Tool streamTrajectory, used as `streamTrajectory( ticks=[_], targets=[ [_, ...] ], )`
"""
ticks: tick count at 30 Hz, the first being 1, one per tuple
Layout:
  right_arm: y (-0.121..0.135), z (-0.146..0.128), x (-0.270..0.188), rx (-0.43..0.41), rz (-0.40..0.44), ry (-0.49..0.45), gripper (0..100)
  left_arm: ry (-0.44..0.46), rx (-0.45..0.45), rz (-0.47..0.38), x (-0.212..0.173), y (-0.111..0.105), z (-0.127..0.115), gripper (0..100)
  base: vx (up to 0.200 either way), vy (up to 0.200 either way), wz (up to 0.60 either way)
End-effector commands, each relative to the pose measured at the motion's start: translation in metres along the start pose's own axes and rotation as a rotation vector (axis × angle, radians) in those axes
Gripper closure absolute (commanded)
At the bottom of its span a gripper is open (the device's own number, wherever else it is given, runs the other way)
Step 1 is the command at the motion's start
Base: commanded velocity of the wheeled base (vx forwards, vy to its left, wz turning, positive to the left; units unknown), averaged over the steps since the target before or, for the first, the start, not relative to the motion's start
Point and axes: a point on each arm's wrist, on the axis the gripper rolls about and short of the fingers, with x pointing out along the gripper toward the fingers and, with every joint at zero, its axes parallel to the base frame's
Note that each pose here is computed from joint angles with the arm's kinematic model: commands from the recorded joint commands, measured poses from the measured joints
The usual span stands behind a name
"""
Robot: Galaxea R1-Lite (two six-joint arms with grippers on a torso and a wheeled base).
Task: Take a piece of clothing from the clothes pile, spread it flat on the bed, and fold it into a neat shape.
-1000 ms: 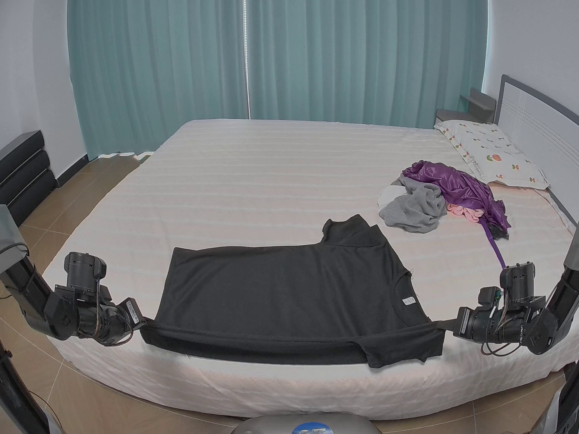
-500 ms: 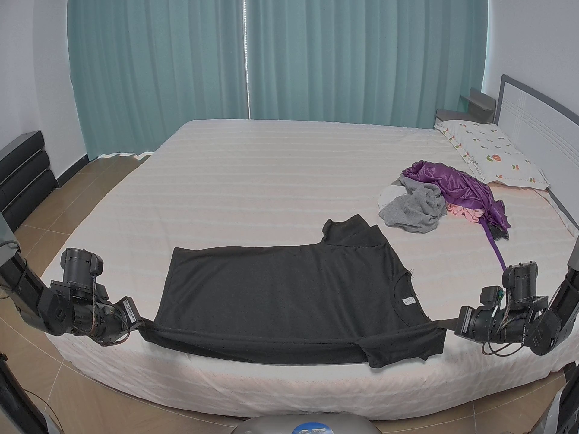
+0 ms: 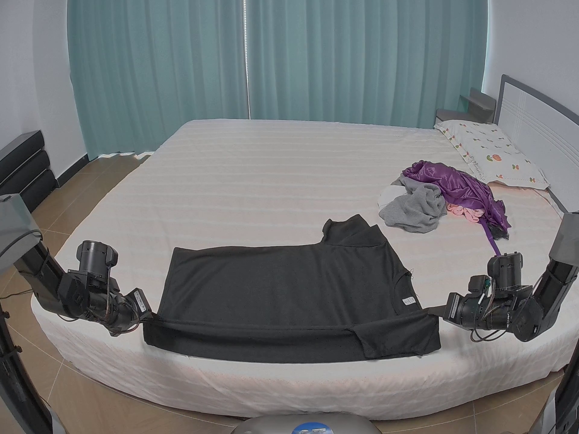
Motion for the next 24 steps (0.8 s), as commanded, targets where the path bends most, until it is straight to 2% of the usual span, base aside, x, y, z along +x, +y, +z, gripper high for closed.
streamTrajectory(
  ticks=[1, 13, 24],
  targets=[
    [-0.006, 0.002, 0.018, 0.007, -0.010, 0.019, 100, 0.035, -0.010, 0.022, 0.022, 0.000, 0.006, 100, 0.000, 0.000, 0.00],
    [-0.012, 0.014, 0.047, 0.023, -0.026, 0.049, 100, 0.044, -0.059, 0.029, 0.047, -0.004, 0.018, 100, 0.000, 0.000, 0.00],
    [-0.015, 0.017, 0.060, 0.022, -0.028, 0.048, 100, 0.048, -0.046, 0.024, 0.049, -0.009, 0.017, 100, 0.000, 0.000, 0.00]
  ],
)
